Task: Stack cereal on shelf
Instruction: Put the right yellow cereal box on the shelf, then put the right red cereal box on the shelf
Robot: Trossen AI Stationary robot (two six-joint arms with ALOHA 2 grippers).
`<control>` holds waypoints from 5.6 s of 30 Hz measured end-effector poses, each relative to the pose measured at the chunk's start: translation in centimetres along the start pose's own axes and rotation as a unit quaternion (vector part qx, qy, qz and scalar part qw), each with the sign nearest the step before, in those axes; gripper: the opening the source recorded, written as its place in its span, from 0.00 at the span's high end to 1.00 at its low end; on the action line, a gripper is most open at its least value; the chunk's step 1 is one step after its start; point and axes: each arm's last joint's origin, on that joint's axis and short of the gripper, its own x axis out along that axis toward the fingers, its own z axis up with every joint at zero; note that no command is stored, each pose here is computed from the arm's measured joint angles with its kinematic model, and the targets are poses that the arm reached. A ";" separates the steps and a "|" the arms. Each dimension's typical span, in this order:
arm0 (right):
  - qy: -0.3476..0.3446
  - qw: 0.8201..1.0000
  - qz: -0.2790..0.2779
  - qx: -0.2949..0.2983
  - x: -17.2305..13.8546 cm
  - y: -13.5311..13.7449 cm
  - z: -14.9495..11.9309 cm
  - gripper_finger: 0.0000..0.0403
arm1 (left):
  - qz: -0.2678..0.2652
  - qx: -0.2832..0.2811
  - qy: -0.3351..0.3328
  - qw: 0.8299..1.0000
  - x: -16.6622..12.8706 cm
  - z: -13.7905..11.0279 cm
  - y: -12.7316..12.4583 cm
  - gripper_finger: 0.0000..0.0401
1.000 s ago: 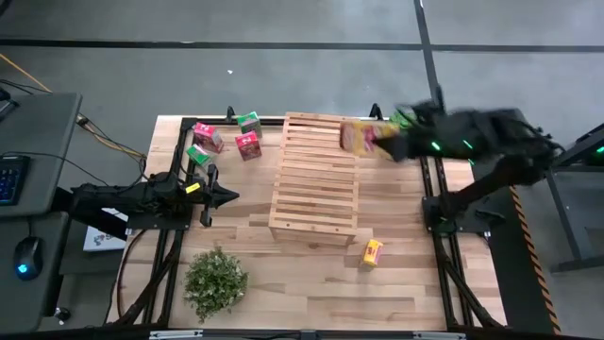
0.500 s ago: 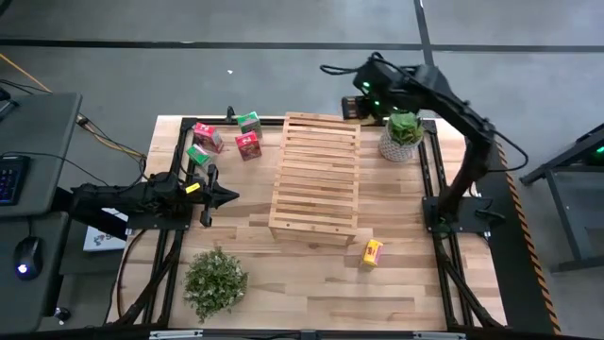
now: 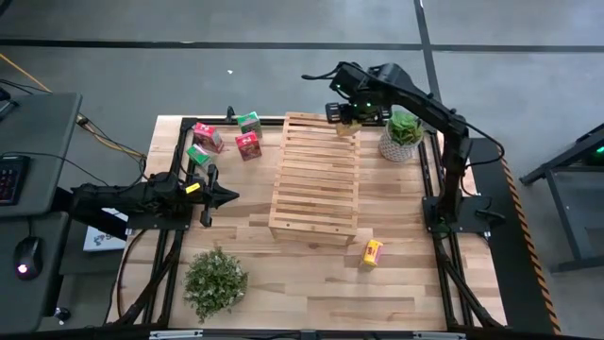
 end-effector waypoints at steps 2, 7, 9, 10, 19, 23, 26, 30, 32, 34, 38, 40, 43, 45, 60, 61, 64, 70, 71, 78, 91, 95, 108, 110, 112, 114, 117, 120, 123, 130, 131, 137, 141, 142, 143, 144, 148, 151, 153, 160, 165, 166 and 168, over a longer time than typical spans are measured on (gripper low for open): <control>-0.002 1.000 -0.002 0.008 0.0 0.0 0.0 0.70 | 0.000 0.000 0.000 1.000 0.0 0.0 0.0 1.00; 0.013 1.000 0.011 0.014 -0.1 0.0 -0.1 0.70 | 0.000 0.000 0.000 1.000 0.0 0.0 0.0 1.00; 0.024 0.999 0.020 0.014 -0.1 0.1 -0.2 0.70 | 0.000 0.000 0.000 1.000 0.0 0.0 0.0 1.00; 0.026 0.999 0.022 0.014 -0.1 0.1 -0.2 0.70 | 0.000 0.000 0.000 1.000 0.0 0.0 0.0 1.00; 0.041 0.998 0.035 -0.013 -0.1 0.0 0.0 0.70 | 0.000 0.000 0.000 1.000 0.0 0.0 0.0 1.00; 0.036 0.999 0.031 -0.014 -0.1 0.1 -0.2 0.70 | 0.000 0.000 0.000 1.000 0.0 0.0 0.0 1.00; 0.028 0.999 0.024 -0.004 -0.1 0.1 -0.2 0.70 | 0.000 0.000 0.000 1.000 0.0 0.0 0.0 1.00; 0.019 1.000 0.016 0.005 -0.1 0.0 -0.1 0.70 | 0.000 0.000 0.000 1.000 0.0 0.0 0.0 1.00; 0.018 1.000 0.015 0.008 -0.1 0.1 -0.2 0.70 | 0.000 0.000 0.000 1.000 0.0 0.0 0.0 1.00; 0.012 1.000 0.011 0.009 -0.1 0.2 -0.3 0.67 | 0.000 0.000 0.000 1.000 0.0 0.0 0.0 1.00; 0.007 1.000 0.008 0.005 -0.2 0.4 -0.5 0.59 | 0.000 0.000 0.000 1.000 0.0 0.0 0.0 1.00; 0.007 1.000 0.009 0.006 -0.2 0.4 -0.6 0.54 | 0.000 0.000 0.000 1.000 0.0 0.0 0.0 1.00; 0.007 1.000 0.008 0.018 -0.2 0.4 -0.6 0.49 | 0.000 0.000 0.000 1.000 0.0 0.0 0.0 1.00; 0.005 1.000 0.007 0.030 -0.2 0.4 -0.6 0.47 | 0.000 0.000 0.000 1.000 0.0 0.0 0.0 1.00; 0.006 0.999 0.027 0.046 -0.3 0.7 -0.5 0.46 | 0.000 0.000 0.000 1.000 0.0 0.0 0.0 1.00; 0.009 0.999 0.030 0.045 -0.3 0.6 -0.5 0.46 | 0.000 0.000 0.000 1.000 0.0 0.0 0.0 1.00; 0.022 0.998 0.037 0.045 -0.6 0.4 -0.5 0.46 | 0.000 0.000 0.000 1.000 0.0 0.0 0.0 1.00; 0.022 0.998 0.044 0.045 -1.9 -0.4 -0.8 0.46 | 0.000 0.000 0.000 1.000 0.0 0.0 0.0 1.00; 0.020 0.998 0.047 0.045 -2.1 -0.5 -0.9 0.46 | 0.000 0.000 0.000 1.000 0.0 0.0 0.0 1.00; 0.023 0.996 0.070 0.046 -3.4 -1.1 -1.2 0.46 | 0.000 0.000 0.000 1.000 0.0 0.0 0.0 1.00; 0.069 0.981 0.154 -0.097 -5.6 -0.8 -3.3 0.46 | 0.000 0.000 0.000 1.000 0.0 0.0 0.0 1.00; 0.055 0.962 0.178 -0.201 -7.4 0.0 -6.2 0.46 | 0.000 0.000 0.000 1.000 0.0 0.0 0.0 1.00; 0.052 0.938 0.150 -0.307 -9.9 -2.6 -16.5 0.46 | 0.000 0.000 0.000 1.000 0.0 0.0 0.0 1.00; 0.070 0.950 0.134 -0.272 -9.4 -4.8 -17.5 0.46 | 0.000 0.000 -0.001 1.000 0.0 0.0 0.0 1.00; 0.081 0.963 0.121 -0.228 -9.0 -6.9 -18.4 0.46 | 0.000 0.000 0.000 1.000 0.0 0.0 0.0 1.00; 0.084 0.972 0.122 -0.183 -8.7 -8.8 -19.2 0.46 | 0.000 -0.002 -0.004 1.000 0.0 0.1 0.0 1.00; 0.062 0.976 0.162 -0.129 -8.4 -10.6 -20.0 0.46 | -0.005 -0.053 -0.052 0.997 0.0 1.0 0.0 1.00; 0.017 0.972 0.217 -0.091 -8.0 -11.2 -20.5 0.46 | -0.023 -0.123 -0.149 0.981 -0.4 2.9 -0.1 1.00; -0.023 0.965 0.254 -0.063 -7.5 -11.5 -20.7 0.46 | -0.028 -0.179 -0.250 0.951 -1.2 4.7 0.0 1.00; -0.053 0.963 0.257 -0.057 -6.2 -11.2 -20.7 0.46 | 0.053 -0.257 -0.229 0.937 -1.3 8.9 0.4 1.00; -0.056 0.963 0.255 -0.064 -6.1 -11.1 -20.7 0.46 | 0.062 -0.253 -0.211 0.942 -1.0 9.7 0.4 0.99; -0.075 0.957 0.258 -0.114 -6.2 -11.3 -20.0 0.46 | 0.165 -0.209 -0.070 0.961 1.8 15.0 0.6 0.83; -0.077 0.949 0.262 -0.156 -6.3 -11.7 -19.8 0.46 | 0.240 -0.182 0.069 0.951 3.8 17.3 1.5 0.66; -0.078 0.947 0.265 -0.164 -6.4 -11.8 -19.8 0.46 | 0.257 -0.180 0.109 0.943 4.3 17.6 1.9 0.62; -0.078 0.945 0.268 -0.170 -6.5 -11.9 -19.8 0.46 | 0.271 -0.182 0.144 0.934 4.8 17.8 2.2 0.57; -0.081 0.943 0.268 -0.179 -6.6 -12.0 -19.8 0.46 | 0.287 -0.183 0.176 0.924 5.2 17.9 2.7 0.54; -0.089 0.936 0.274 -0.200 -6.9 -12.4 -19.7 0.46 | 0.327 -0.195 0.284 0.880 6.8 17.9 4.7 0.41; -0.094 0.933 0.274 -0.214 -6.9 -12.5 -19.7 0.46 | 0.343 -0.204 0.350 0.847 7.7 16.8 6.9 0.34; -0.096 0.932 0.275 -0.217 -7.0 -12.6 -19.7 0.46 | 0.331 -0.217 0.382 0.835 8.5 15.8 8.7 0.32; -0.095 0.935 0.271 -0.208 -6.9 -12.6 -19.7 0.46 | 0.310 -0.275 0.458 0.787 8.9 12.0 15.2 0.30; -0.108 0.940 0.264 -0.186 -6.9 -12.7 -19.6 0.46 | 0.300 -0.280 0.475 0.779 8.6 10.9 16.9 0.30; -0.109 0.941 0.263 -0.182 -6.9 -12.7 -19.6 0.46 | 0.297 -0.271 0.476 0.782 8.6 10.9 17.0 0.30; -0.116 0.943 0.260 -0.174 -6.9 -12.7 -19.5 0.46 | 0.297 -0.246 0.480 0.788 8.6 10.9 17.1 0.30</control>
